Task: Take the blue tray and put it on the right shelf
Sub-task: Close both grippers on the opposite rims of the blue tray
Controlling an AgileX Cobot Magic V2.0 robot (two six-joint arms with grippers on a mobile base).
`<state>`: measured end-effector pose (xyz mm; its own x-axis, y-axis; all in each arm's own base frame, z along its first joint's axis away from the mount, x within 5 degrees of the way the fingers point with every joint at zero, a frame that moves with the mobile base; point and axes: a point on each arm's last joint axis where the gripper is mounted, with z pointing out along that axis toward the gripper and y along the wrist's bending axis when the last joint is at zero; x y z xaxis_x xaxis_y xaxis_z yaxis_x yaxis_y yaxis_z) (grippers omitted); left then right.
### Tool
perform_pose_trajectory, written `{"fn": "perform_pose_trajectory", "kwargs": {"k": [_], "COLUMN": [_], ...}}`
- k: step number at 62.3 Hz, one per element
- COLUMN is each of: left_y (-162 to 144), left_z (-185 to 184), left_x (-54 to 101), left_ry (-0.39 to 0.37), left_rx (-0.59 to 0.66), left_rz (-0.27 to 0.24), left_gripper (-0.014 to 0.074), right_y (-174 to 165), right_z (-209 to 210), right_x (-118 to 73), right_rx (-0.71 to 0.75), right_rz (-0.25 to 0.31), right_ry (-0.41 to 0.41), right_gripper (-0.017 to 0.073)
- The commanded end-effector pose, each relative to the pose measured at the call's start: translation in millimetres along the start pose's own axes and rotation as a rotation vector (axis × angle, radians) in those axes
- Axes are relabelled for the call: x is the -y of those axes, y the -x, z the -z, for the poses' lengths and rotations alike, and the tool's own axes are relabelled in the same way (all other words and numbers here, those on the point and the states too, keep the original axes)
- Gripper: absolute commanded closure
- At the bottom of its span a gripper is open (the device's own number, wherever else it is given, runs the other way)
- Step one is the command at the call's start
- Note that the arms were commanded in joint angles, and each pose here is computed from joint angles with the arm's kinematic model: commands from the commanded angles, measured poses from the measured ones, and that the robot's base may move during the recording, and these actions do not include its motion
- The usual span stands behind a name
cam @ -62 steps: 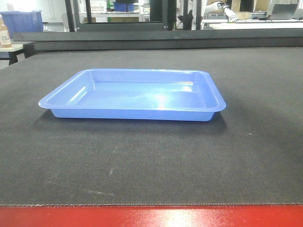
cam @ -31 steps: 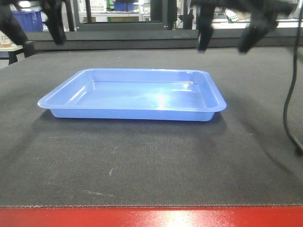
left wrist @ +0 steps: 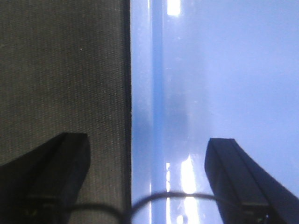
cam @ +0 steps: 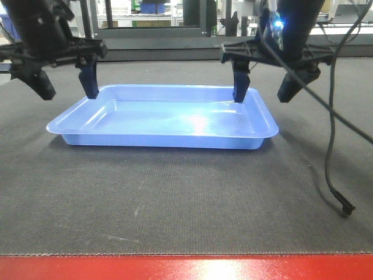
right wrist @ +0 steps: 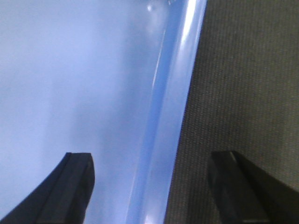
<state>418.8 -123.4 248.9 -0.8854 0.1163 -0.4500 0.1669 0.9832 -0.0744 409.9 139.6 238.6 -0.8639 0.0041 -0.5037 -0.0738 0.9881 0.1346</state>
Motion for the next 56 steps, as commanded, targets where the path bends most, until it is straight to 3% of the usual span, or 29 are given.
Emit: {"fn": "perform_pose_trajectory", "kwargs": {"k": [1,17,32,42,51,56], "left_y": [16,14,15,15,15,15], "left_z": [25,7,6,6,6,6], "left_x": [3.0,2.9,3.0,3.0,3.0,3.0], "left_ry": [-0.024,-0.025,-0.026,-0.026,-0.026,-0.026], "left_rx": [0.132,0.093,0.106,0.108,0.108,0.108], "left_rz": [0.010,0.016,0.016,0.016,0.016,0.016], "left_gripper": [0.0172,0.0172,0.0223,0.0318,0.0477,0.0580], "right_y": [18,18,14,12,12,12], "right_z": [23,14,2,-2,-2,-2], "right_x": [-1.5,-1.4,-0.5,0.1,0.0,0.1], "right_rx": [0.121,0.121,0.092,0.073,0.073,0.072], "right_rz": [0.009,0.012,0.013,0.013,0.013,0.013], "right_ry": [0.020,0.018,0.010,0.004,0.004,0.004], "right_gripper": [-0.0035,-0.0004,0.0242,0.0321,0.0512,0.0501]}}
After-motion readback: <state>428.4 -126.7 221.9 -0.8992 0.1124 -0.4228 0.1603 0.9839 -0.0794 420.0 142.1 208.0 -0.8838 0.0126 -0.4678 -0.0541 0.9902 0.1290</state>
